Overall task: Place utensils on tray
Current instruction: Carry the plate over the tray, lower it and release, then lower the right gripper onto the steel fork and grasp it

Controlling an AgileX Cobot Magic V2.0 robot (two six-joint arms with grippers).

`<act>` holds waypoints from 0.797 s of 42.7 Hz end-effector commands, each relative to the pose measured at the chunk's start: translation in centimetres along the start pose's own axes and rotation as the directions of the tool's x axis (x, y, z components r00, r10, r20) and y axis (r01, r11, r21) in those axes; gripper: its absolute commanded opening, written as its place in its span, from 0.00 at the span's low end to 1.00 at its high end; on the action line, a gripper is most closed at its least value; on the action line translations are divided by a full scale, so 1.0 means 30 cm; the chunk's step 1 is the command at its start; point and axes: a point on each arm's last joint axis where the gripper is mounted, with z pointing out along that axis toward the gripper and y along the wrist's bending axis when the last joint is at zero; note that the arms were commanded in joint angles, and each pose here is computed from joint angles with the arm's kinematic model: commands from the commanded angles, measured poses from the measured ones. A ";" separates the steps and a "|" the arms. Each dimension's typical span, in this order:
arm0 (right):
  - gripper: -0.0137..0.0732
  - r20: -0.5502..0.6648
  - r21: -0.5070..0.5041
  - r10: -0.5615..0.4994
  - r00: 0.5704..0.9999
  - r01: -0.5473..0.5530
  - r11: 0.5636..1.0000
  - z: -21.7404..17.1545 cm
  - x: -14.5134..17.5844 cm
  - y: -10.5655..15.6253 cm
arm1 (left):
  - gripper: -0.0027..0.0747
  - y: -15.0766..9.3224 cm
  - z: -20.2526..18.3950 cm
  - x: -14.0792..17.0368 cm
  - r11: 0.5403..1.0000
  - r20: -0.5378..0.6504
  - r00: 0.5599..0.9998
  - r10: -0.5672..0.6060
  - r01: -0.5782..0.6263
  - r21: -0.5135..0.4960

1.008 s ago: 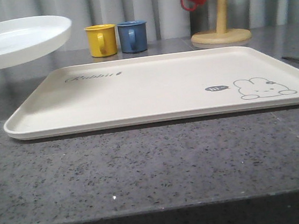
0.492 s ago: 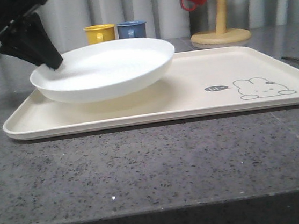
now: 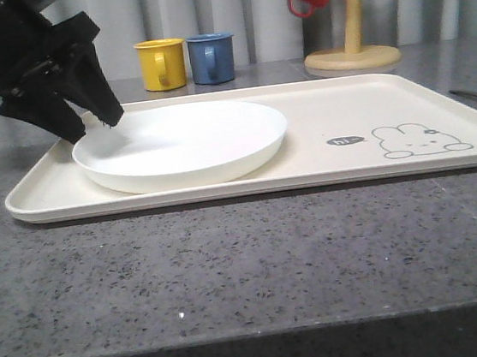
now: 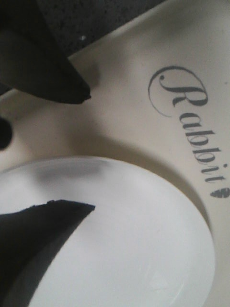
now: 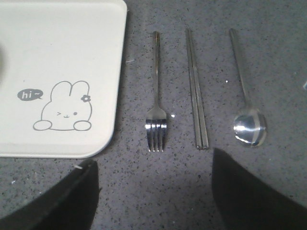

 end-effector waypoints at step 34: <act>0.77 0.127 0.006 -0.017 0.992 0.016 1.000 -0.017 -0.057 0.000 | 0.57 -0.569 -0.545 0.455 0.854 0.321 0.791 0.521 -0.482 -0.197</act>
